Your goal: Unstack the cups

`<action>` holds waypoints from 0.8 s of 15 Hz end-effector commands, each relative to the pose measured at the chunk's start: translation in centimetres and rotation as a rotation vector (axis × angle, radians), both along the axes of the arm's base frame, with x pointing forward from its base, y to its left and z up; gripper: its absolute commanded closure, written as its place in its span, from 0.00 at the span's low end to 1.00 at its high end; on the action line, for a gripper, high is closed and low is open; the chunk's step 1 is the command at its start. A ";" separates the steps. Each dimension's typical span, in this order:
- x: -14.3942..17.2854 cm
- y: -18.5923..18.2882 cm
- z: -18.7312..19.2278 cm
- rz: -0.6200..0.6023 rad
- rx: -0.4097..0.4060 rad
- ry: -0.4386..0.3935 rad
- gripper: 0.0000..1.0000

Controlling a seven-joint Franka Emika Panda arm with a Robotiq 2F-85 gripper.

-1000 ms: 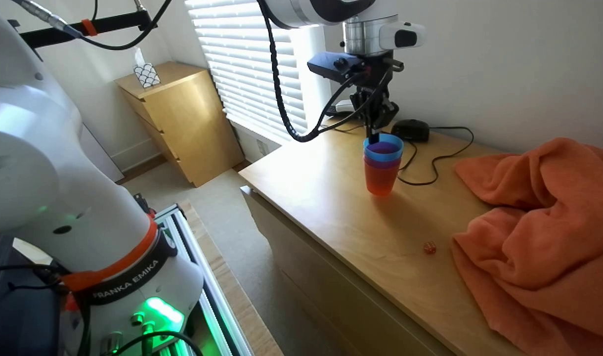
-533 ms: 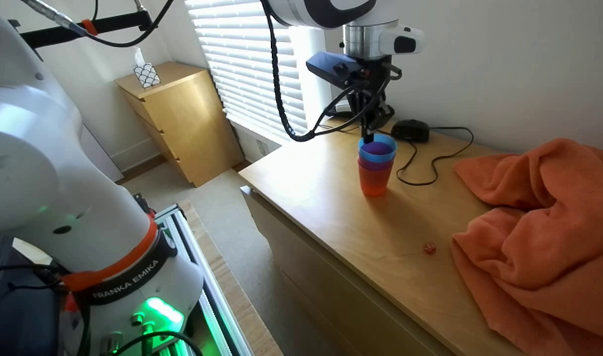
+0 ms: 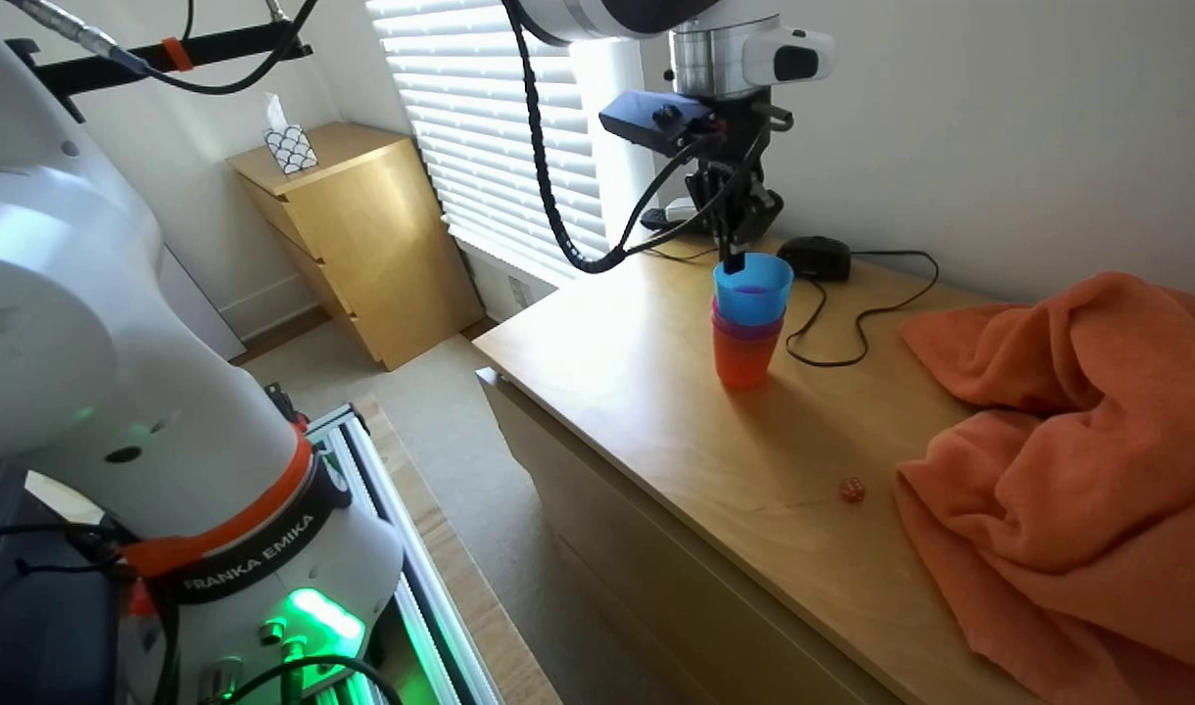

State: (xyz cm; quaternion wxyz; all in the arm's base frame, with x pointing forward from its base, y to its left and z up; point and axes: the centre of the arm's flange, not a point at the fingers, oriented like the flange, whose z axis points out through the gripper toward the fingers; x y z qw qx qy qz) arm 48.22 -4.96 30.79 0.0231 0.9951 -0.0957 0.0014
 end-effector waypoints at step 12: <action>-6.6 5.4 7.3 0.058 -0.176 -0.170 0.99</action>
